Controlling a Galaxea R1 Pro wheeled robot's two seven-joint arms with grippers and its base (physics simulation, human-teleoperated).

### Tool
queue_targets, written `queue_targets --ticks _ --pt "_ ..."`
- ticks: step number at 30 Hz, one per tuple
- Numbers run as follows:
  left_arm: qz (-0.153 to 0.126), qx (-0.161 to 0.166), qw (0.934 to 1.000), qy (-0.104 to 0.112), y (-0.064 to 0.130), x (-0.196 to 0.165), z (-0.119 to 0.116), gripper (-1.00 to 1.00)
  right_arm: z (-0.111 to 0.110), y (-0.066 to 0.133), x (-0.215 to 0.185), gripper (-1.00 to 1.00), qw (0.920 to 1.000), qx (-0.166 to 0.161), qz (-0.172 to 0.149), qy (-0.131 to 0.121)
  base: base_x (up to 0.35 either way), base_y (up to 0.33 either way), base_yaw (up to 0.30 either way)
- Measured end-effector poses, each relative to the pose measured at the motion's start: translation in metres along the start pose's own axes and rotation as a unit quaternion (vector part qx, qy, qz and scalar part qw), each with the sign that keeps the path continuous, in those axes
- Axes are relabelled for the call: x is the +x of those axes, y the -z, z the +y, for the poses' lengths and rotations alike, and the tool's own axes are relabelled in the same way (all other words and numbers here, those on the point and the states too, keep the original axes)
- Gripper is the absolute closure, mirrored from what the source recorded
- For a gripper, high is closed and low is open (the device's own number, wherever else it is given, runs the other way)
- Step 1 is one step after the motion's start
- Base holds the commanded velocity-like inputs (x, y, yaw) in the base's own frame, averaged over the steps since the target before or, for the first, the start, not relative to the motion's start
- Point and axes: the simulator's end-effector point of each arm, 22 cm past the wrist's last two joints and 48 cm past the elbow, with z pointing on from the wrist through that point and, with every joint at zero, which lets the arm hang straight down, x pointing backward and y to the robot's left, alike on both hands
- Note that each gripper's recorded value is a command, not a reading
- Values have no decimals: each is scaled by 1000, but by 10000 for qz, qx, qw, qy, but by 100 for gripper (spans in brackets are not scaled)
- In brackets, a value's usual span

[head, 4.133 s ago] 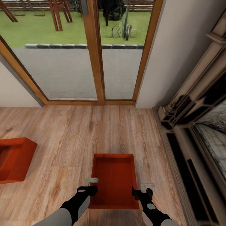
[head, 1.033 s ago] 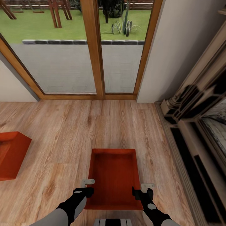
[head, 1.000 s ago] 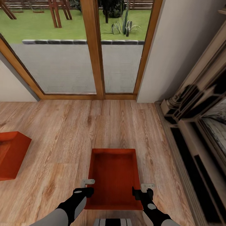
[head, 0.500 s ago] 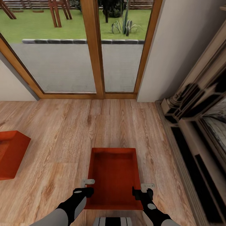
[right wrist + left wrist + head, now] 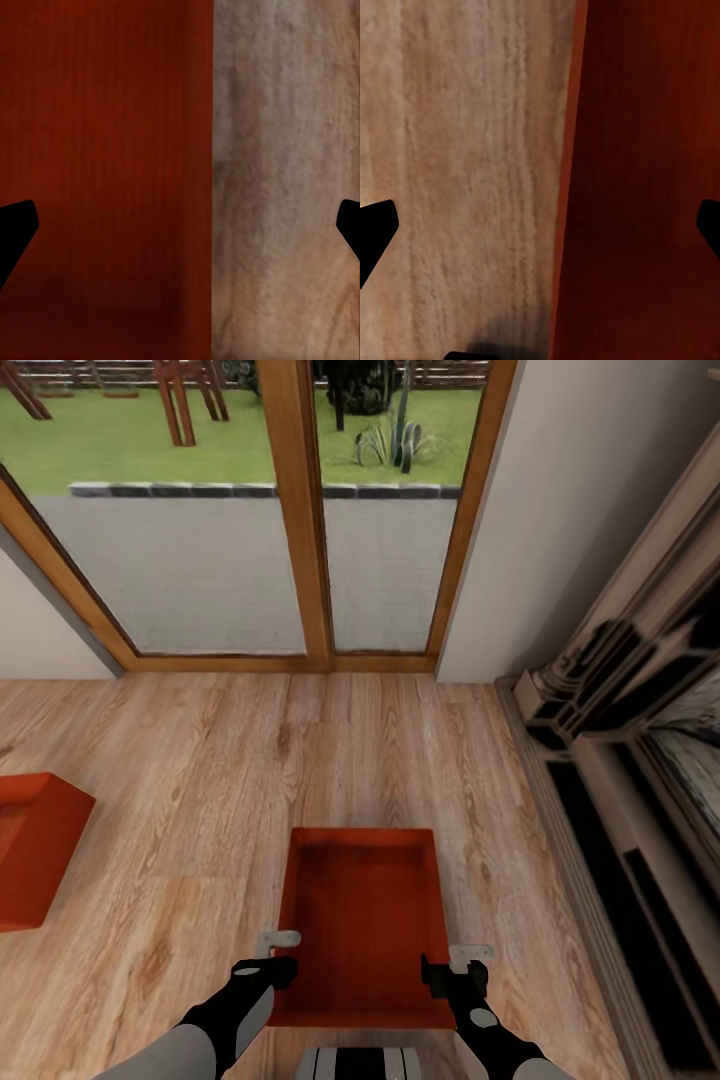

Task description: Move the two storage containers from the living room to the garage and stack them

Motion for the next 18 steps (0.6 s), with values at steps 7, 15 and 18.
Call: queue_targets --ticks 7,15,18 --pt "-6 1 10000 1 -14 5 -1 -100 1 -12 9 -100 10000 -1 -1 -1 0 0 0" --pt "-10 1 10000 2 -22 8 -2 -100 0 -19 15 -100 10000 4 -2 2 0 0 0" --pt "-10 -1 10000 2 -22 8 -1 -100 1 -19 15 -100 10000 2 -2 1 0 0 0"
